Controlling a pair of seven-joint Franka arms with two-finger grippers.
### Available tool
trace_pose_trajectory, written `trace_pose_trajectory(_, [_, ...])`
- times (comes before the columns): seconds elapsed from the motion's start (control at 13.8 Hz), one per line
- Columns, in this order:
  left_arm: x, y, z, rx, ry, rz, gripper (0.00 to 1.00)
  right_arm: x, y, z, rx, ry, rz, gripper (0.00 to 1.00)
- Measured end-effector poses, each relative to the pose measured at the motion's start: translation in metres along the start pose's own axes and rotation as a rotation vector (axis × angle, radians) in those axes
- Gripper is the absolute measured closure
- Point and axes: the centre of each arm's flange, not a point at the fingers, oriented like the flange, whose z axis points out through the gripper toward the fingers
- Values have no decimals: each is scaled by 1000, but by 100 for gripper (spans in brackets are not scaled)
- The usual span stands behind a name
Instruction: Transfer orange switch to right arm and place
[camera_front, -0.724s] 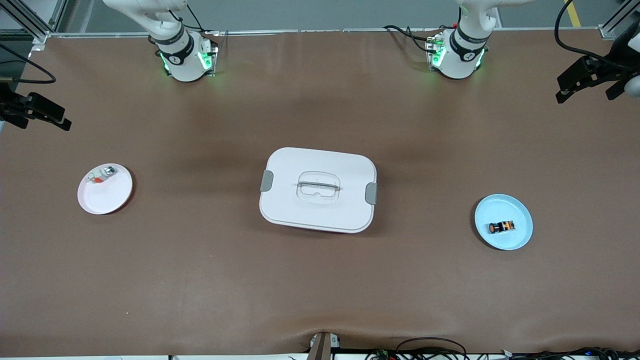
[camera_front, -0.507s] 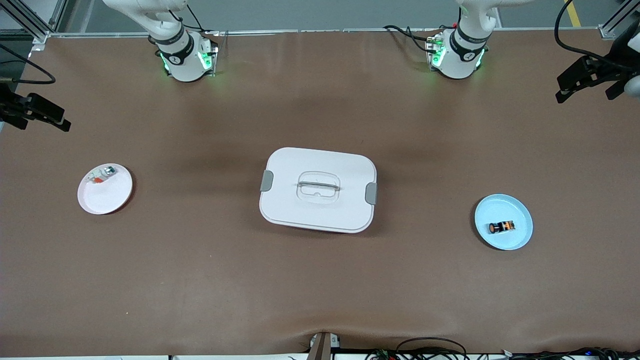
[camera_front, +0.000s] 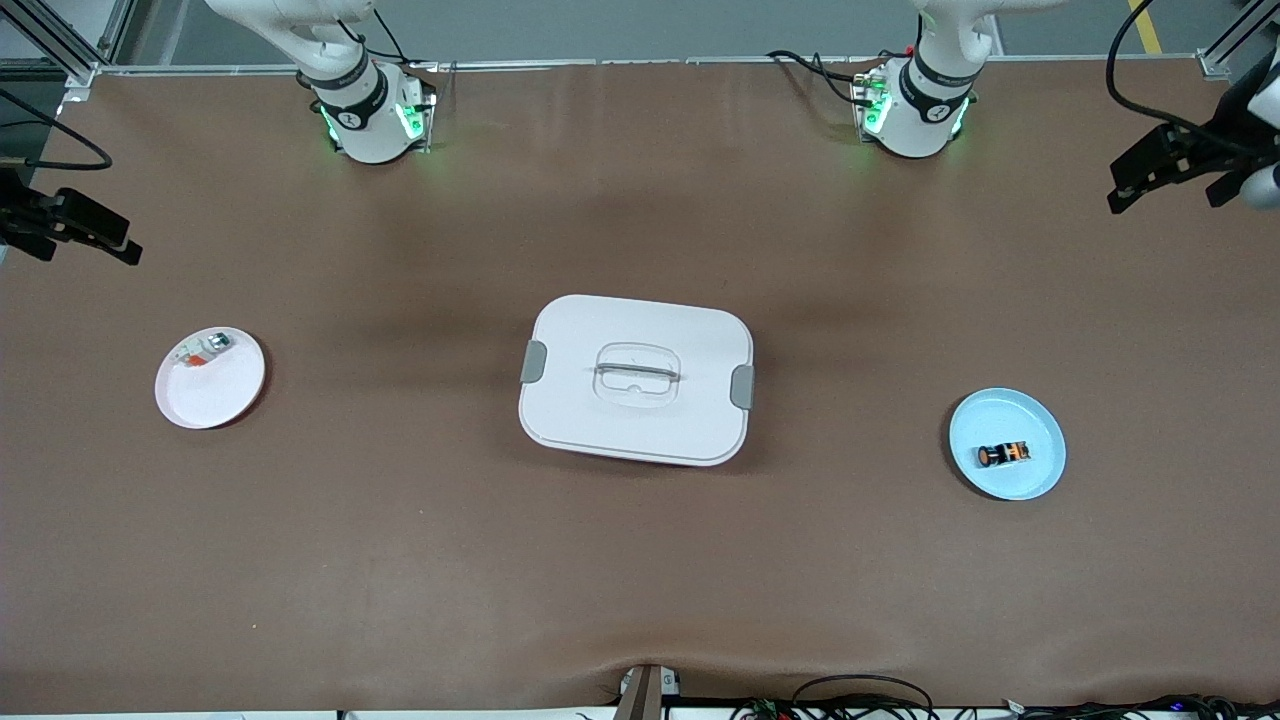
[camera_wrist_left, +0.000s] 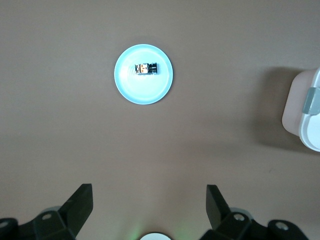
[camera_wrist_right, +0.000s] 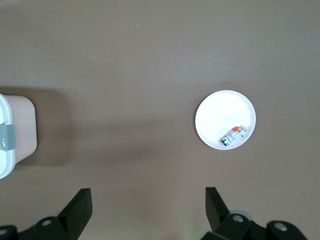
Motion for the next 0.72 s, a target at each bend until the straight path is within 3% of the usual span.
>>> trace_pose_trajectory(0.72, [122,-41,235,-35,80,20,0,-2,0,6,-1,-19,60,0])
